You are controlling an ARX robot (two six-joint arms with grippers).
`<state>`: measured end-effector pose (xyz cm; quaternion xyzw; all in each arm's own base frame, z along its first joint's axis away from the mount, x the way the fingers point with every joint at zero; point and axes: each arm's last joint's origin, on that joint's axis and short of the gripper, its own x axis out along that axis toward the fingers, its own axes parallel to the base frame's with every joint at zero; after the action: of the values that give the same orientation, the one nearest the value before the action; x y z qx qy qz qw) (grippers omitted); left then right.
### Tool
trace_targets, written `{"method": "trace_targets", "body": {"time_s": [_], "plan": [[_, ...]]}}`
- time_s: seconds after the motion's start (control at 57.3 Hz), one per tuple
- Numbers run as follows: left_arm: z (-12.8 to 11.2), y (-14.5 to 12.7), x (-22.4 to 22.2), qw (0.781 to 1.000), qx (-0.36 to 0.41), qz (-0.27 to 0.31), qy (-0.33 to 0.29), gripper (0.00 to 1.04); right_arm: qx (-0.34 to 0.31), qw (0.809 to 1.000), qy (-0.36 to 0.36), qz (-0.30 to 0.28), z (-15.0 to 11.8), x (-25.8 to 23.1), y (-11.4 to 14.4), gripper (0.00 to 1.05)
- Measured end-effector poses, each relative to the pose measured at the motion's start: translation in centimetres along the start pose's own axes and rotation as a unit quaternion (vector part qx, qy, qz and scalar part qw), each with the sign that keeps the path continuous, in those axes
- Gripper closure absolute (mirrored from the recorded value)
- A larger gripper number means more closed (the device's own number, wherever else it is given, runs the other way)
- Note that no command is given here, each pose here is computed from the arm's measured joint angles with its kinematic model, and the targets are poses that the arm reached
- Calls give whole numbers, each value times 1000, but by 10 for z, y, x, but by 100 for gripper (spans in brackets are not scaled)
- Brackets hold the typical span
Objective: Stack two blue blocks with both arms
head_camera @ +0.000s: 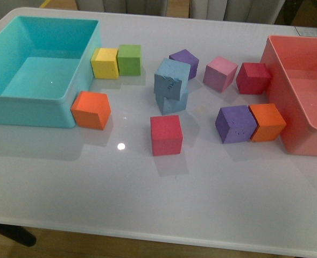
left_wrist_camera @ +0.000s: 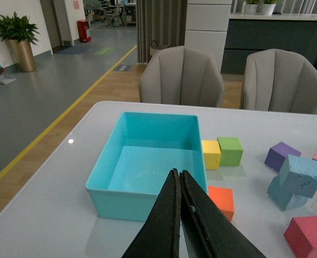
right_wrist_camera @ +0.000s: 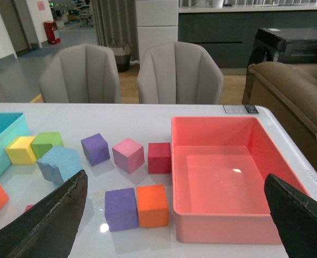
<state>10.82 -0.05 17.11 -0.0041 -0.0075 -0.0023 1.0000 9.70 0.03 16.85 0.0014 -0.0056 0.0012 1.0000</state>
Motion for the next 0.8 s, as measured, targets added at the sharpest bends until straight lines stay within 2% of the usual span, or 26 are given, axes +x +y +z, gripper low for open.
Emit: {"method": "trace_targets", "body": {"time_s": [0.07, 0.489, 0.559, 0.699, 0.803], "plan": [[-4, 0, -8, 1000, 0, 0, 16, 103, 0, 1000, 0, 0, 0, 0, 0, 9], [-3, 0, -11, 1000, 0, 0, 2, 103, 0, 1000, 0, 0, 0, 0, 0, 9], [-3, 0, -11, 1000, 0, 0, 2, 93, 0, 1000, 0, 0, 0, 0, 0, 9], [-3, 0, -11, 1000, 0, 0, 2, 64, 0, 1000, 0, 0, 0, 0, 0, 9], [-3, 0, -11, 1000, 0, 0, 2, 47, 0, 1000, 0, 0, 0, 0, 0, 9]]}}
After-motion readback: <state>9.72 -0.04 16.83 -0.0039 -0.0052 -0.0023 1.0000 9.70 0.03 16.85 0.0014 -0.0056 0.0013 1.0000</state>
